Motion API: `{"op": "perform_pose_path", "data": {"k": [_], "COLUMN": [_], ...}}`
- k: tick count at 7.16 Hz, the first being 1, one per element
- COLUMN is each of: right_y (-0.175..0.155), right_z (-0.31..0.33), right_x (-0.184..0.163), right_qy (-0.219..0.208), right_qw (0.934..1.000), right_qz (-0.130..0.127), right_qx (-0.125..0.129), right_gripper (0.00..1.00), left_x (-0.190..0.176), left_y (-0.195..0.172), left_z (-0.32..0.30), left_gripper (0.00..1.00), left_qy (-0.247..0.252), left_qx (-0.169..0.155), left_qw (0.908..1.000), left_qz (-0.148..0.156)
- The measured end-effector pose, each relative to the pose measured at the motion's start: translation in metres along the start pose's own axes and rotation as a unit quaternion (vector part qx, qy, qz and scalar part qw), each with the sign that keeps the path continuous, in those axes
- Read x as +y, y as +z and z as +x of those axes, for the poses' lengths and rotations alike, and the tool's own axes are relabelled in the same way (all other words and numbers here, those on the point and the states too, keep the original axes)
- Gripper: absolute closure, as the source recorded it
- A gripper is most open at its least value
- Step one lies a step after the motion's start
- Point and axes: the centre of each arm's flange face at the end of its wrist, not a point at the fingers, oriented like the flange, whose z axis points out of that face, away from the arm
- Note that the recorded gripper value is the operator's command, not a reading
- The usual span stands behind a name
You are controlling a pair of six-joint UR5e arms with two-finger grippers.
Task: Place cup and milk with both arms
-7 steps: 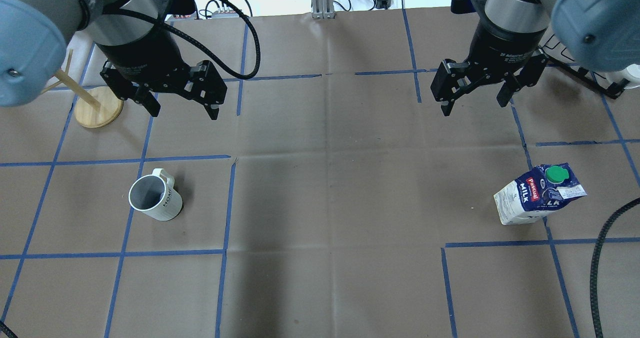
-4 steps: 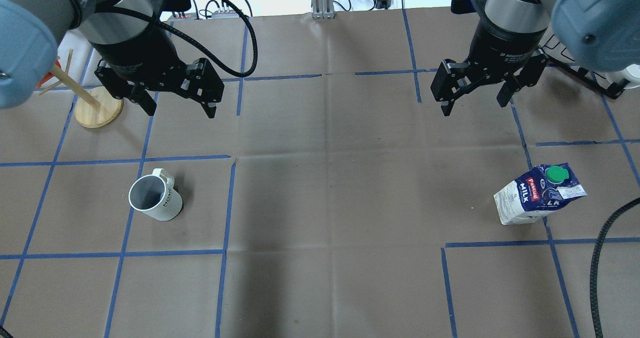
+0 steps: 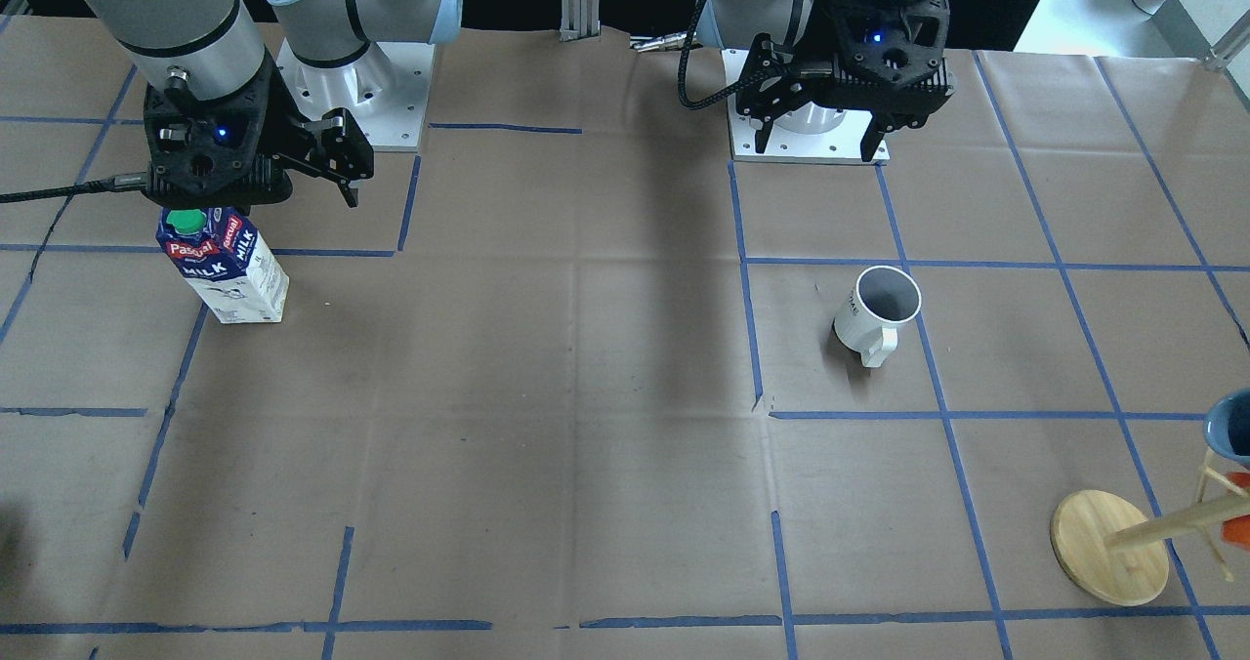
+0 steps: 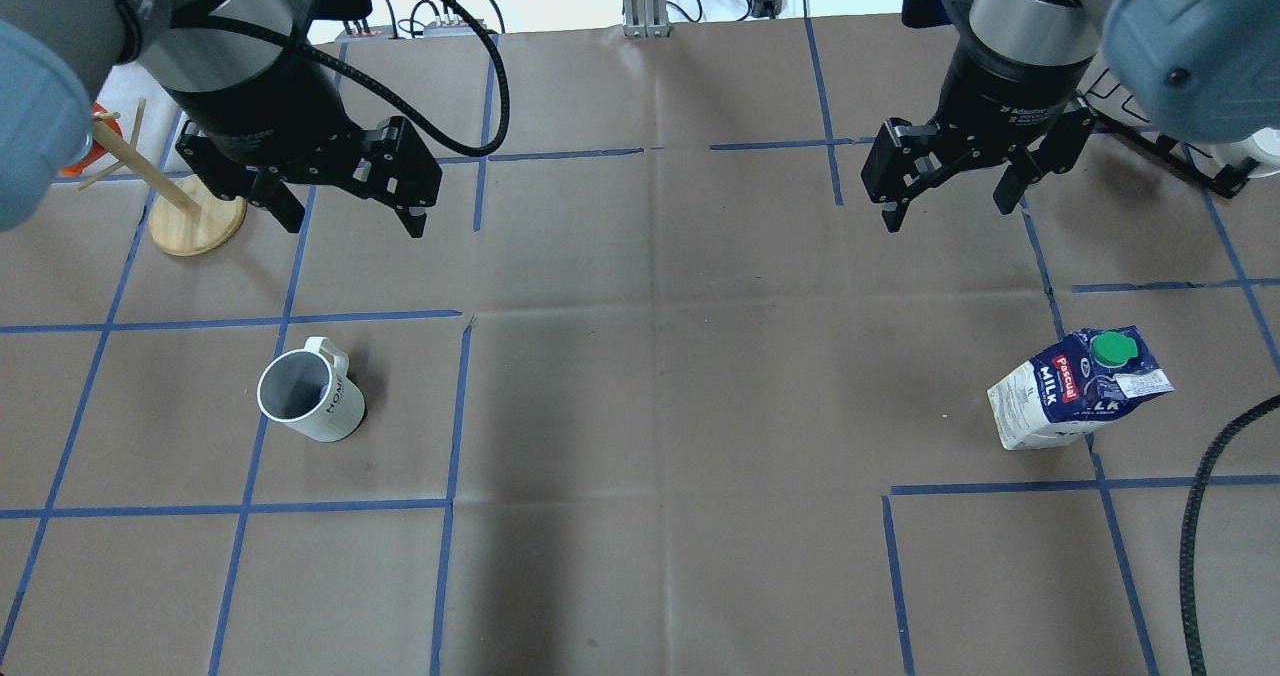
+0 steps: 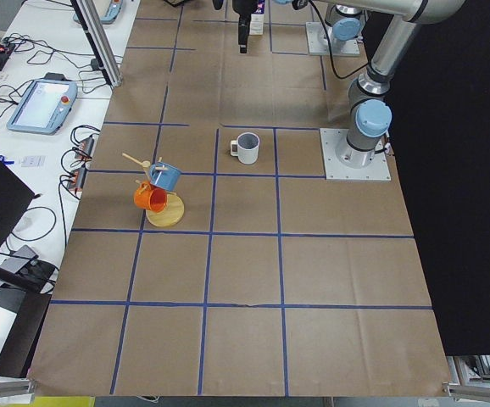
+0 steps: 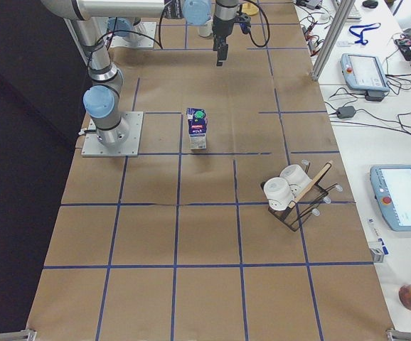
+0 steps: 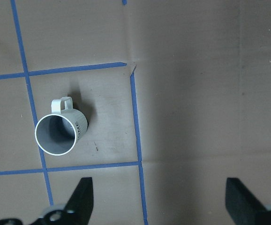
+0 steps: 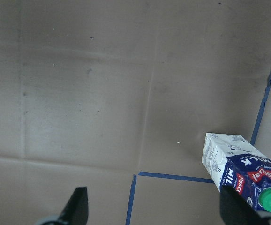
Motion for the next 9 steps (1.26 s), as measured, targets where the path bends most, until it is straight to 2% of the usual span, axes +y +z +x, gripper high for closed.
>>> {"op": "perform_pose_path", "data": {"k": [1,3,4,5,7,9], "right_y": [0.0,-0.001,-0.001,-0.001,-0.001,0.0], "right_z": [0.0,0.0,0.0,0.0,0.0,0.0], "right_x": [0.0,0.0,0.0,0.0,-0.001,-0.001], "right_qy": [0.0,0.0,0.0,0.0,0.0,0.0], "right_qw": [1.0,1.0,1.0,1.0,1.0,1.0], "right_qz": [0.001,0.002,0.002,0.002,0.002,0.001], "right_qx": [0.0,0.0,0.0,0.0,0.0,0.0], "right_gripper": [0.0,0.0,0.0,0.0,0.0,0.0], "left_x": [0.008,0.025,0.026,0.023,0.03,0.035], "left_y": [0.017,0.05,0.073,0.1,0.161,0.196], "left_z": [-0.011,-0.067,-0.092,-0.109,-0.149,-0.182], "left_gripper": [0.01,0.03,0.03,0.03,0.01,0.01], "left_qy": [0.003,0.011,0.022,0.043,0.063,0.062], "left_qx": [-0.003,-0.033,-0.041,-0.046,-0.034,0.002], "left_qw": [1.0,0.999,0.9985,0.9979,0.9974,0.998], "left_qz": [-0.008,-0.028,-0.028,-0.014,0.01,0.012]}}
